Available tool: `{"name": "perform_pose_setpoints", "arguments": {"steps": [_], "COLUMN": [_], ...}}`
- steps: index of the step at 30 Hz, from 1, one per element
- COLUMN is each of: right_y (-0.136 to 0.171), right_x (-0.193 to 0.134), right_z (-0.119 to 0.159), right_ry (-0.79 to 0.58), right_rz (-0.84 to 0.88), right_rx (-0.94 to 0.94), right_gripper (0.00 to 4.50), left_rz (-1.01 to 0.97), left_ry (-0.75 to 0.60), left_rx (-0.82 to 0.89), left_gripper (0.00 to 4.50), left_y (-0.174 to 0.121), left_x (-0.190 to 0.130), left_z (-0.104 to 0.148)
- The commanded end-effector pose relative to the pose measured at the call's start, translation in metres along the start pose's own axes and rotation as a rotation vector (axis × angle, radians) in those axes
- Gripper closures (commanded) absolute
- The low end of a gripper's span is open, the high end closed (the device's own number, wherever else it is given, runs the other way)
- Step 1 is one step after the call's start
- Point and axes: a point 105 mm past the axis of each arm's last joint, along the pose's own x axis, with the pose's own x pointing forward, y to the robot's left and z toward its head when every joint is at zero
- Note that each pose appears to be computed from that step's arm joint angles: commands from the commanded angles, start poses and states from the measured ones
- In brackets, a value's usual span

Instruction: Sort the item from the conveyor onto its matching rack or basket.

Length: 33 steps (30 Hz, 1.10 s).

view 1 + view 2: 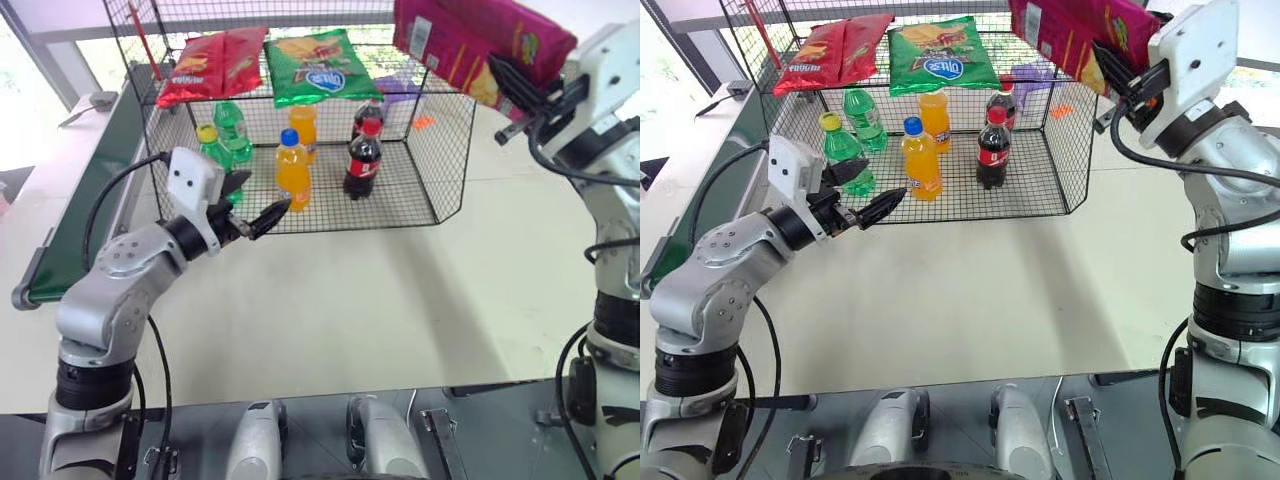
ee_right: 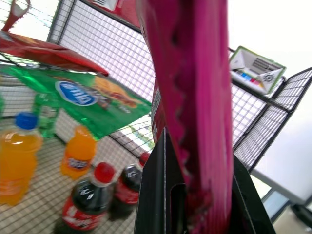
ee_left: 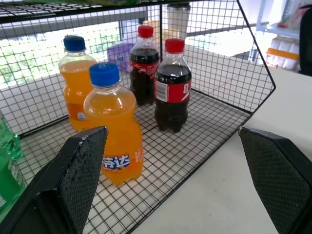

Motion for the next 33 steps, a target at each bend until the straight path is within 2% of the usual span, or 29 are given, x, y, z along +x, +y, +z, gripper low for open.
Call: {"name": "perform_pose_setpoints", "arguments": {"steps": [1, 9, 16, 20, 24, 30, 33], "right_y": [-0.012, -0.008, 0.003, 0.016, 0.019, 0.019, 0.022], "right_x": [0.013, 0.061, 0.092, 0.109, 0.112, 0.113, 0.111], "right_z": [0.005, -0.035, -0.037, -0.042, -0.045, -0.046, -0.048], "right_ry": [0.008, 0.178, 0.216, 0.261, 0.283, 0.315, 0.338], "right_rz": [-0.051, -0.129, -0.191, -0.137, -0.088, -0.021, 0.051], "right_rx": [-0.259, -0.667, -0.681, -0.656, -0.626, -0.612, -0.587], "right_gripper": [4.50, 4.50, 4.50, 4.50, 3.03, 0.03, 0.03], "left_rz": [-0.007, 0.012, 0.048, 0.059, 0.076, 0.084, 0.088], "left_ry": [-0.047, -0.067, -0.064, -0.063, -0.054, -0.051, -0.046], "left_rx": [0.010, -0.023, -0.027, -0.036, -0.034, -0.038, -0.042], "left_gripper": [0.04, 0.04, 0.04, 0.04, 0.00, 0.00, 0.00], "left_y": [-0.014, -0.027, -0.026, -0.028, -0.025, -0.024, -0.025], "left_x": [0.003, 0.012, 0.013, 0.015, 0.014, 0.015, 0.015], "left_z": [0.007, 0.002, -0.003, -0.006, -0.010, -0.013, -0.015]}}
